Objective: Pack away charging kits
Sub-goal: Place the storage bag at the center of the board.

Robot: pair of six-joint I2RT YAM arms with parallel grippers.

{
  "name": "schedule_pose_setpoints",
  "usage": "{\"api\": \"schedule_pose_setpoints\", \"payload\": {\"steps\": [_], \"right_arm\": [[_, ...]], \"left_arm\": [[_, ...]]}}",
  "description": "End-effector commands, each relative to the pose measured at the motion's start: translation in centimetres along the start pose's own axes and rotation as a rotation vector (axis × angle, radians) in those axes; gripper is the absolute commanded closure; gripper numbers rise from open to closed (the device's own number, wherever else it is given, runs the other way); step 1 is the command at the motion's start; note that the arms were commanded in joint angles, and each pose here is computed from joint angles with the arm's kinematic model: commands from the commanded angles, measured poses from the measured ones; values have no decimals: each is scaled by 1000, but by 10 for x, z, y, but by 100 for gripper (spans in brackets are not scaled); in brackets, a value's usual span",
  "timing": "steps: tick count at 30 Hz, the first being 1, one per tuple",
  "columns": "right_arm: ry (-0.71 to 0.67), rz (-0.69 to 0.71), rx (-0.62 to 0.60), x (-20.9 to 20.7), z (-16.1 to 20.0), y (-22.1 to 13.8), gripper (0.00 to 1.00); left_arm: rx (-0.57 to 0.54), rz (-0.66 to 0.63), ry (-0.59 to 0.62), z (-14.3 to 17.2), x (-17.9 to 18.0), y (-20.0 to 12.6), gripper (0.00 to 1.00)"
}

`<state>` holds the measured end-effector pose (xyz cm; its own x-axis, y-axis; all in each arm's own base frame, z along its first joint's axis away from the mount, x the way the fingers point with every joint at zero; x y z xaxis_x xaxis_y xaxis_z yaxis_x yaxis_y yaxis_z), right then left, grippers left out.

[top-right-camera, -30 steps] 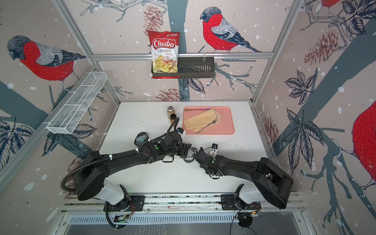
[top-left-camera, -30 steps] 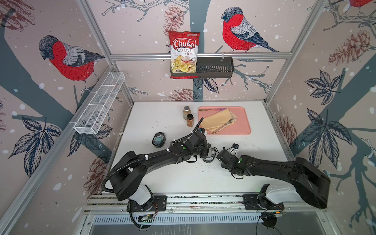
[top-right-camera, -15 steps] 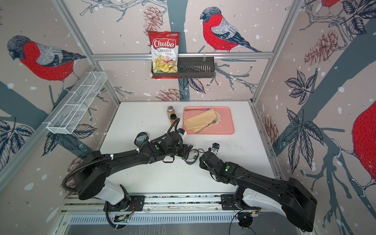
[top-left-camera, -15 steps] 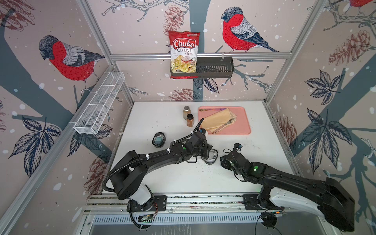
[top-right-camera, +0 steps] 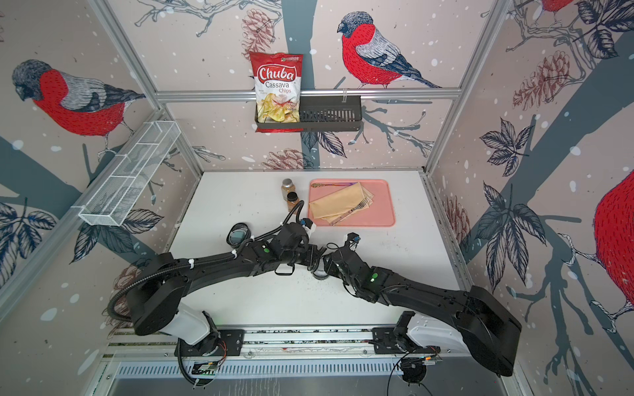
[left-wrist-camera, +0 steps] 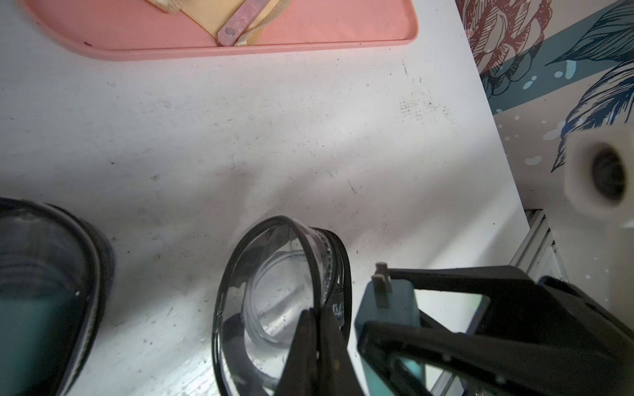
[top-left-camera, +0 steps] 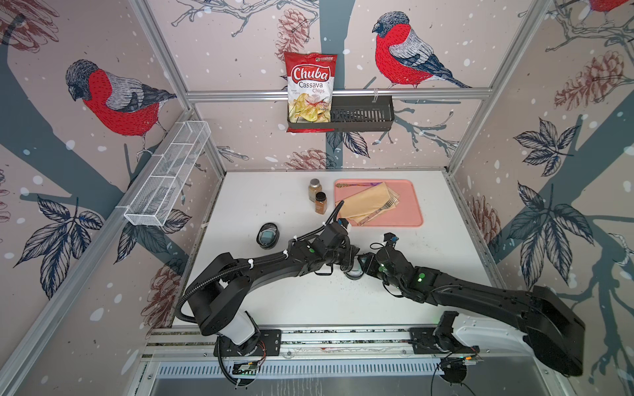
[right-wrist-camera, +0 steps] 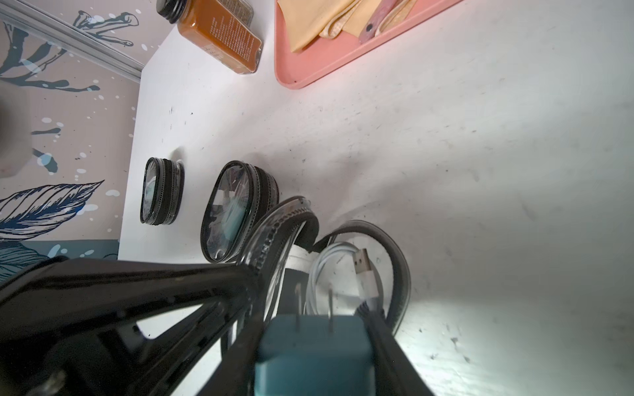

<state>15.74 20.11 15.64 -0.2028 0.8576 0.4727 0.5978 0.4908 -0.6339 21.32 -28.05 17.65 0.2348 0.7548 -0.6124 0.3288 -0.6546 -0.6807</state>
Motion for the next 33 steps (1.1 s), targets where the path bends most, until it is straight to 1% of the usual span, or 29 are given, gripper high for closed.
{"api": "schedule_pose_setpoints", "payload": {"steps": [1, 3, 8, 11, 14, 20, 22, 26, 30, 33], "right_arm": [[27, -25, -15, 0, -3, 9, 88], [44, -29, -6, -4, 0, 15, 89], [53, -12, 14, -8, 4, 23, 89], [49, -17, 22, -7, 4, 25, 86], [50, -18, 28, -6, 3, 26, 81], [68, -12, 54, -6, 1, 31, 80], [83, -12, 63, -7, 1, 33, 73], [91, -13, 75, -6, -1, 36, 68], [87, 0, 92, -5, 0, 40, 56], [85, 5, 103, -5, 1, 42, 50]], "left_arm": [[-26, 80, 14, -3, -8, -4, 100], [-30, 100, 15, -2, -9, -7, 100], [-35, 141, 25, -1, -11, -11, 100], [-15, 162, 24, 0, -13, -8, 100], [6, 169, 23, 1, -13, -3, 100], [25, 177, 19, 2, -12, 1, 100], [26, 181, 20, 2, -13, 2, 100], [28, 179, 18, 2, -12, 2, 100], [31, 176, 16, 3, -11, 4, 100], [33, 174, 16, 3, -11, 5, 100]]}}
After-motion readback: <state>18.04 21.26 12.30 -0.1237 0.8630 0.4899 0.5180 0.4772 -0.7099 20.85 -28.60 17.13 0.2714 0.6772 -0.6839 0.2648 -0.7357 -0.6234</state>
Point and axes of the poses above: each gripper's point midway between its finger pads, its own y axis out along the fingers, its own x axis along the line the jaws close on, z = x × y, the point moved 10 cm from there along -y, back along the fingers, and after that the axes turned 12 degrees about -y, right-handed, at the moved point
